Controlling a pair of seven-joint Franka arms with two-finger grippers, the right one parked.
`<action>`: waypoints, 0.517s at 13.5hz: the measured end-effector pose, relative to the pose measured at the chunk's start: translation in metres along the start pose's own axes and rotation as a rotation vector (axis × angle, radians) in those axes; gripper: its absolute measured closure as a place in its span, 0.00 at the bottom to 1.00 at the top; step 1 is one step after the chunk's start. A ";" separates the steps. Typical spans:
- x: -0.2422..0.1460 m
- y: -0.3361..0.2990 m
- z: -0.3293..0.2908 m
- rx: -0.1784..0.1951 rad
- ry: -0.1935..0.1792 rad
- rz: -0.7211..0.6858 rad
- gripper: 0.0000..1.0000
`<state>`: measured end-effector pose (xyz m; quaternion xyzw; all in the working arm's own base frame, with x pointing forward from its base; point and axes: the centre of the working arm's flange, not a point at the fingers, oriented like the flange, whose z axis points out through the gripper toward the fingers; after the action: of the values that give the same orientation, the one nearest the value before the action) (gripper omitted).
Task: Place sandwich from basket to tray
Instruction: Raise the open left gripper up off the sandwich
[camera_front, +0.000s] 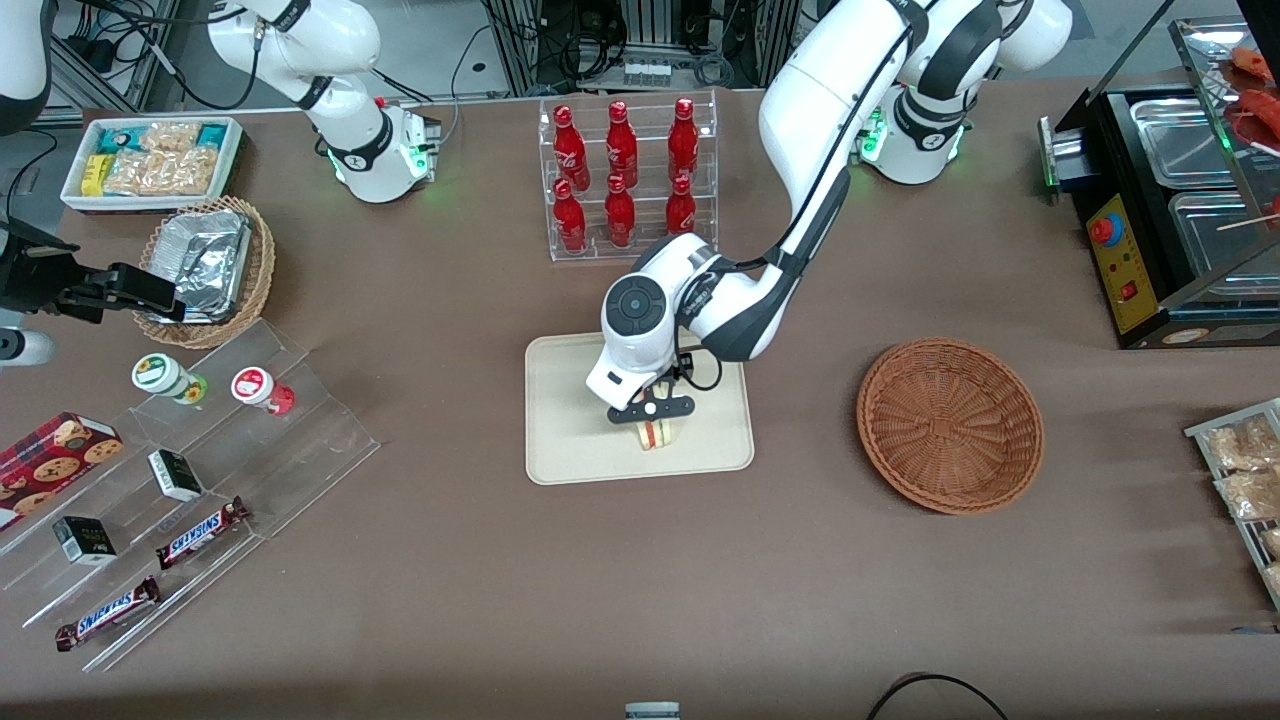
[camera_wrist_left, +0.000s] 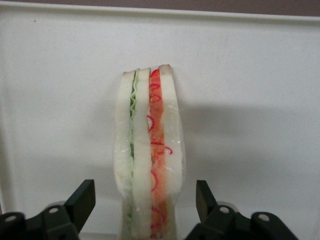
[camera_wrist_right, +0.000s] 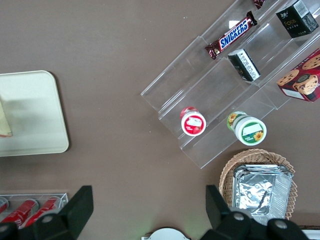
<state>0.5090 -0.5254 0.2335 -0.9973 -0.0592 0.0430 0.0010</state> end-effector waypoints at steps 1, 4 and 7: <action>0.001 0.002 -0.005 -0.006 0.005 -0.001 0.00; 0.003 0.006 -0.030 -0.005 0.003 0.000 0.00; 0.006 0.009 -0.068 -0.028 0.025 -0.001 0.00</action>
<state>0.5215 -0.5332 0.3003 -0.9977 -0.0603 0.0298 -0.0122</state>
